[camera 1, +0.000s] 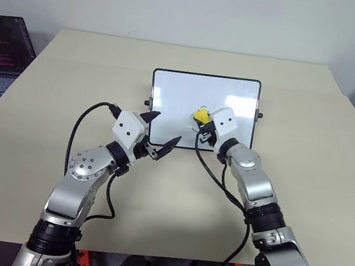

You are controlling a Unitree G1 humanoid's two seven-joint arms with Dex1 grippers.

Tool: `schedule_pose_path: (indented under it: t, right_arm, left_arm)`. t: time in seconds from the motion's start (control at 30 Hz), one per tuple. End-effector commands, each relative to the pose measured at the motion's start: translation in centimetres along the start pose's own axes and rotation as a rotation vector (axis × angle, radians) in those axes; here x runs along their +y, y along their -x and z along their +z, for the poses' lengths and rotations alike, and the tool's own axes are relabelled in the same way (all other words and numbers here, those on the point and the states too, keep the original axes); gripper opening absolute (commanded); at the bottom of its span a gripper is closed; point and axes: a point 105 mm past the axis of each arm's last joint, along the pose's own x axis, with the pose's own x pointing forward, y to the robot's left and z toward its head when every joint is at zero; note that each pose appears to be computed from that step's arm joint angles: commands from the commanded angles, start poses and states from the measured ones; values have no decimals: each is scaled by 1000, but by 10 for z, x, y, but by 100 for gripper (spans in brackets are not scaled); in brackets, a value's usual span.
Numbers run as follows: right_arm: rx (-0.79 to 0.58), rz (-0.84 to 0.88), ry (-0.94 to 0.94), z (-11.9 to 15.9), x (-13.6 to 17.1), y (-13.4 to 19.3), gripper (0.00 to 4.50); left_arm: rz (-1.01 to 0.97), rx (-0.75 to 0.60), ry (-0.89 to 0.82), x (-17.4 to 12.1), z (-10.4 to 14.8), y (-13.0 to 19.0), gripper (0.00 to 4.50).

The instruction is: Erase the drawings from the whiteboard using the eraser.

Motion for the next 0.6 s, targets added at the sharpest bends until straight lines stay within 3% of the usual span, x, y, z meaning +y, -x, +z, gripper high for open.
schedule_pose_path:
  t: [0.03, 0.3, 0.6]
  right_arm:
    - [-106, -58, 7, 38, -26, 8, 124]
    - [-134, -128, 23, 54, -47, 6, 124]
    - [-98, -92, 31, 35, -25, -23, 124]
  left_arm:
    - [8, -39, -31, 1, 11, -1, 450]
    - [-1, -47, -29, 2, 12, -6, 450]
    - [-9, -47, -34, 2, 13, -7, 450]
